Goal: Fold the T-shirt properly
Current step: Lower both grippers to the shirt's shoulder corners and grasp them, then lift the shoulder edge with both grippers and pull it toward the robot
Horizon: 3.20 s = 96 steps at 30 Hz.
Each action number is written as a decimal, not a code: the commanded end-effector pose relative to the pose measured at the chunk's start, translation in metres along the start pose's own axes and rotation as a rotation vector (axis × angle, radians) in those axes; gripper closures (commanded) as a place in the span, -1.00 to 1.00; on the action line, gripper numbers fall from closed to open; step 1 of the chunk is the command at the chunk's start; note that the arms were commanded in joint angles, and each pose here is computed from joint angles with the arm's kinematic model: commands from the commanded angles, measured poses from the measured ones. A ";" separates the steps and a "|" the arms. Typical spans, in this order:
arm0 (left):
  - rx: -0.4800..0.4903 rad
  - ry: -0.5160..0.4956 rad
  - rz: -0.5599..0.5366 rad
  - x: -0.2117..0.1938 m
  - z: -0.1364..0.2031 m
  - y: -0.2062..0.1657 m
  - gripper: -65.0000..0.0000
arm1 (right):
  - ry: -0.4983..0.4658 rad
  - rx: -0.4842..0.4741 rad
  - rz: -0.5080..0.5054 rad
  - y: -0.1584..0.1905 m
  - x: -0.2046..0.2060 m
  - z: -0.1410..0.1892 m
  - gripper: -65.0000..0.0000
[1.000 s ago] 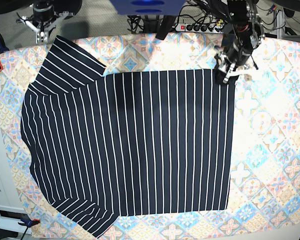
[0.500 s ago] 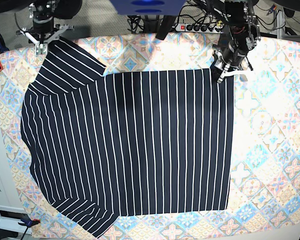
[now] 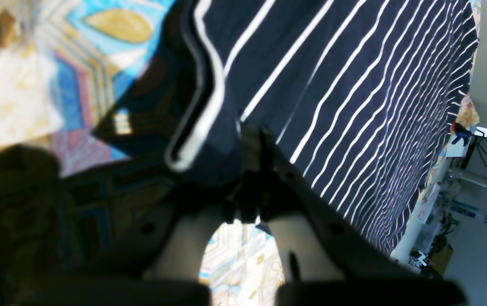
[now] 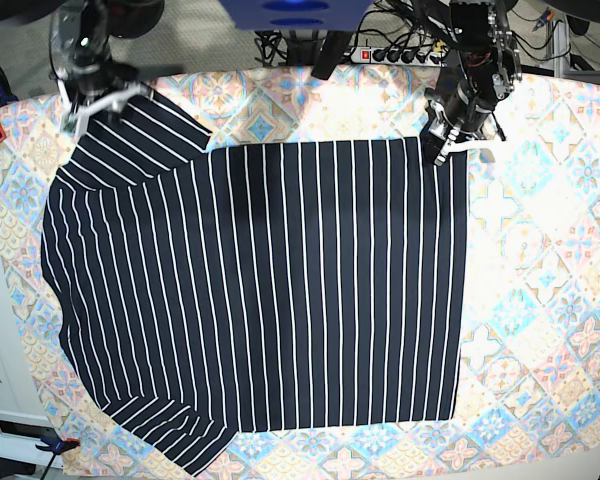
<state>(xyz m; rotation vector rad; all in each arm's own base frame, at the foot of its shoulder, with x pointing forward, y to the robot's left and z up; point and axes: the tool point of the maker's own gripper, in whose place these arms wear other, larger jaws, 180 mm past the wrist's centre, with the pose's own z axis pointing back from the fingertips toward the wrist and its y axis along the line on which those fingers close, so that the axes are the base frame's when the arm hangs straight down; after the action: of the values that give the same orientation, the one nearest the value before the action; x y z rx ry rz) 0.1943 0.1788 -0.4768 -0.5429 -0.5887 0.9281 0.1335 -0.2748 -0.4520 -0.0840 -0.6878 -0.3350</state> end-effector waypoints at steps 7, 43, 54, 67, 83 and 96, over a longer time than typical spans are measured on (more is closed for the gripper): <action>0.007 0.009 -0.007 -0.001 0.001 0.001 1.00 | 0.033 -0.071 -0.061 -0.032 -0.006 -0.004 0.11; 0.057 0.025 -0.031 -0.010 0.010 0.019 1.00 | 0.109 0.100 0.019 0.003 -0.037 0.005 1.00; 0.150 0.056 -0.087 -0.019 0.051 0.059 1.00 | 0.109 -0.002 0.045 -0.043 -0.040 0.045 1.00; 0.164 0.058 -0.141 -0.027 0.086 0.060 1.00 | 0.146 0.104 0.141 -0.051 -0.053 0.080 1.00; -0.070 -0.108 -0.245 0.030 0.067 -0.045 1.00 | -0.209 0.212 0.185 0.009 0.079 0.046 1.00; -0.188 -0.192 -0.213 0.079 0.020 -0.100 1.00 | -0.321 0.242 0.134 0.035 0.170 0.002 1.00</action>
<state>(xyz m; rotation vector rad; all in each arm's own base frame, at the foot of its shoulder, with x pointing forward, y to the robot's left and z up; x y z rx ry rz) 0.2697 0.1978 -0.3889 -0.5414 -0.8577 0.7399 0.2633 -0.2834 -0.3515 0.0636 -1.0024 -0.1181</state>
